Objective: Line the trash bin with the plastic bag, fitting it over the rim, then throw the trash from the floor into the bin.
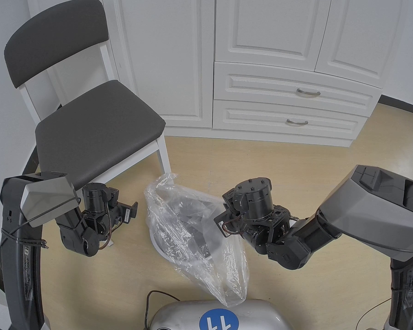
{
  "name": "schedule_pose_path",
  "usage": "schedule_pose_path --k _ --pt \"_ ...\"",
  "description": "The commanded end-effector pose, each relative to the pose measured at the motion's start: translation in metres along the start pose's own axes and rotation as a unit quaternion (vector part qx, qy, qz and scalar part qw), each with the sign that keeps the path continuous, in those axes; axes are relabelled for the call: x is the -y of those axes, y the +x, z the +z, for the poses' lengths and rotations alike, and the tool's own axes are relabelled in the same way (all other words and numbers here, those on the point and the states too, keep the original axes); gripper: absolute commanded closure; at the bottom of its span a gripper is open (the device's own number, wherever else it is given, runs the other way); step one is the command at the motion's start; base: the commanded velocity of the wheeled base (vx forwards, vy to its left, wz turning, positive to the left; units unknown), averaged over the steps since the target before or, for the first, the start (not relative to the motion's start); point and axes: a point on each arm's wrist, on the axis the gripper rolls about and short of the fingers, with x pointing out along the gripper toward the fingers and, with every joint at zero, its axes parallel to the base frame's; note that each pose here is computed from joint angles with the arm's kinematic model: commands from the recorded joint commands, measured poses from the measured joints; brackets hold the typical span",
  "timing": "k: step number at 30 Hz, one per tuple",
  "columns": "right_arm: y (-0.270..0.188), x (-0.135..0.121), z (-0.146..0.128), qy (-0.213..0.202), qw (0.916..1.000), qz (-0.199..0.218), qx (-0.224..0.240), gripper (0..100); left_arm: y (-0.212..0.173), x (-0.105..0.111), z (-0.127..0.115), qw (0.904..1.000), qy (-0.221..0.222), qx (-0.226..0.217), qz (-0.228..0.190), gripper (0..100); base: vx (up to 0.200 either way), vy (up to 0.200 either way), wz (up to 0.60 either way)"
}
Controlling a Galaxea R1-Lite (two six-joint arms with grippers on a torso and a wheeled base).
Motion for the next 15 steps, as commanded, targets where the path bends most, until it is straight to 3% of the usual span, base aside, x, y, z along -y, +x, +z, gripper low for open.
schedule_pose_path --k 1,3,6,15 --pt "0.002 -0.001 0.001 0.001 1.0000 -0.001 0.003 100 -0.008 0.021 0.006 0.9996 0.007 0.013 -0.025 0 0.000 0.000 0.00" --pt "0.002 -0.001 0.002 0.001 1.0000 -0.001 0.004 100 -0.008 0.029 0.005 0.9993 0.009 0.014 -0.033 0 0.000 0.000 0.00" --pt "-0.001 0.000 0.003 0.002 1.0000 -0.002 0.004 100 -0.006 0.062 -0.008 0.9977 -0.002 0.009 -0.067 0 0.000 0.000 0.00" --pt "-0.010 0.016 0.015 0.004 0.9999 -0.010 0.002 100 0.002 0.104 -0.022 0.9933 -0.022 -0.019 -0.111 0 0.000 0.000 0.00"
